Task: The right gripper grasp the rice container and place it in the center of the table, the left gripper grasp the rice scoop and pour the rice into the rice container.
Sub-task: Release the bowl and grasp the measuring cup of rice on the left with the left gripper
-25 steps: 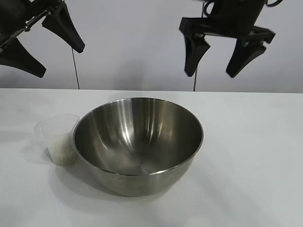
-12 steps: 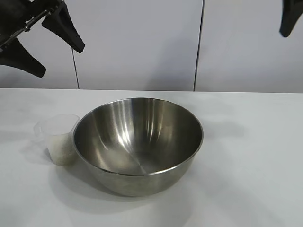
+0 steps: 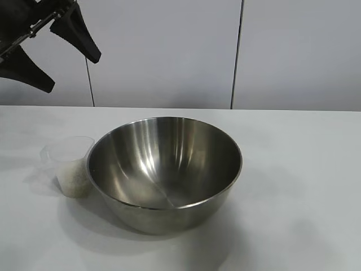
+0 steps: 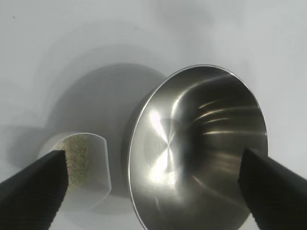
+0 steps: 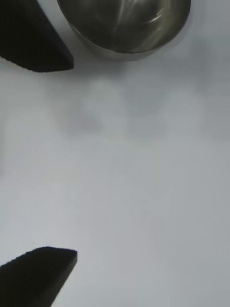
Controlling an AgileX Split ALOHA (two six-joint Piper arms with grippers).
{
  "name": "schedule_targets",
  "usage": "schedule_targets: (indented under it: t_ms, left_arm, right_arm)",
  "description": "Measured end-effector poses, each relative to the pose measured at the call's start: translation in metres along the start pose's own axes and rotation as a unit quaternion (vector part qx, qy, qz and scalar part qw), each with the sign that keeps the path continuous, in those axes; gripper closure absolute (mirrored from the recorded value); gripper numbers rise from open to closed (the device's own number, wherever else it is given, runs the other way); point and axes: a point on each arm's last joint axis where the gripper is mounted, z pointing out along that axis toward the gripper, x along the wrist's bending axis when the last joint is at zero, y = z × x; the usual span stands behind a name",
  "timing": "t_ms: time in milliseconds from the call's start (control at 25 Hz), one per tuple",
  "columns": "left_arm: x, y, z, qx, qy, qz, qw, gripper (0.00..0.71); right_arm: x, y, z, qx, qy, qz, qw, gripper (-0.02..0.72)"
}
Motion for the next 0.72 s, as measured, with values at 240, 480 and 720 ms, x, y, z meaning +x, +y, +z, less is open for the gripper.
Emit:
schedule_targets:
  t_ms: [240,480,720]
  left_arm:
    - [0.0,0.0,0.0,0.0,0.0,0.0,1.0,0.016]
    - [0.0,0.0,0.0,0.0,0.0,0.0,1.0,0.016]
    - [0.0,0.0,0.0,0.0,0.0,0.0,1.0,0.016]
  right_arm:
    - [0.003,-0.081,-0.039,-0.099,-0.008,0.005,0.995,0.01]
    - [0.001,-0.141,-0.033,-0.134,-0.026,-0.003,0.991,0.01]
    - [0.002,-0.179,-0.031,-0.199,-0.028,-0.005,0.98,0.01]
